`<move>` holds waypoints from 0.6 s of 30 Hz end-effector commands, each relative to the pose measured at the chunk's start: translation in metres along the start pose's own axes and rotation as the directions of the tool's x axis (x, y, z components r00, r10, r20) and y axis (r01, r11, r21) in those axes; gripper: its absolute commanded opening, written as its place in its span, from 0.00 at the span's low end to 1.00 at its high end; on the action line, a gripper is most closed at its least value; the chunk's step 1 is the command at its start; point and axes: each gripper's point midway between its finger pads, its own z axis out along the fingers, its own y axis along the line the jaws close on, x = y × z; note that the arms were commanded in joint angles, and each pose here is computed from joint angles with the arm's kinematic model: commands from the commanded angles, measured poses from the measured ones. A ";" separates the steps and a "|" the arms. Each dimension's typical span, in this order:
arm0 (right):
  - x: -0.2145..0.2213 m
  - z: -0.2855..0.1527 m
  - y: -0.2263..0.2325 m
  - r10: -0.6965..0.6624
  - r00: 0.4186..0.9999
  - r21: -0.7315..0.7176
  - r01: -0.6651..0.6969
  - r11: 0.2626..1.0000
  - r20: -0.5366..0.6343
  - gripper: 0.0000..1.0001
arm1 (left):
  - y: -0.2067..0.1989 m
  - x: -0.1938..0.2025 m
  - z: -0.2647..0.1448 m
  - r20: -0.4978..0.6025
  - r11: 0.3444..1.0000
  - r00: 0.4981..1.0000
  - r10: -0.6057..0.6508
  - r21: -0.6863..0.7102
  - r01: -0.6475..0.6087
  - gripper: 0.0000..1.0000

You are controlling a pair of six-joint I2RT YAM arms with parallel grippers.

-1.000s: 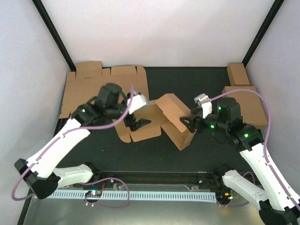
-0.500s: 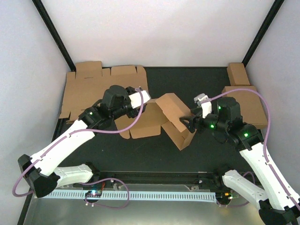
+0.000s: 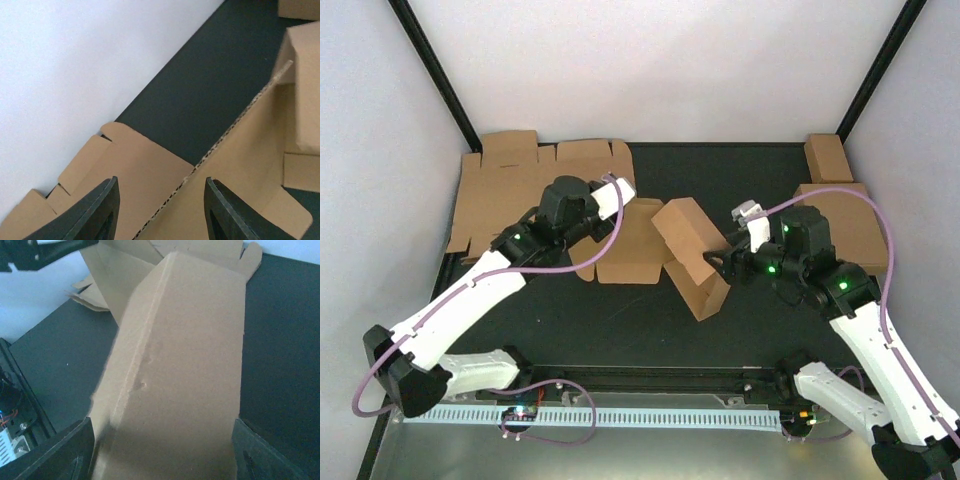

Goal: Fold the paper box

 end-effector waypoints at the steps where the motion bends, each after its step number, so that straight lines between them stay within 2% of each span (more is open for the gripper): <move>1: 0.014 0.001 -0.002 0.003 0.998 0.012 -0.002 1.000 -0.059 0.77 | 0.030 -0.017 0.003 0.031 0.991 0.995 -0.094 -0.097 0.096 0.48; 5: 0.015 0.001 -0.002 -0.001 0.998 0.009 0.001 1.000 -0.066 0.77 | 0.035 -0.015 0.014 0.014 0.985 0.992 -0.126 -0.114 0.126 0.49; 9: 0.019 0.002 -0.007 0.001 0.996 0.033 0.002 0.999 -0.091 0.77 | 0.030 -0.027 0.008 0.056 0.987 0.988 -0.145 -0.064 0.148 0.50; 14: 0.021 0.004 -0.010 0.005 0.993 0.046 0.001 0.999 -0.122 0.74 | 0.005 -0.047 -0.022 0.142 0.970 0.964 -0.225 0.124 0.208 0.55; 18: 0.024 0.005 -0.008 -0.004 0.991 0.039 0.009 0.999 -0.135 0.74 | -0.021 -0.060 -0.050 0.149 0.880 0.899 -0.412 0.322 0.350 0.59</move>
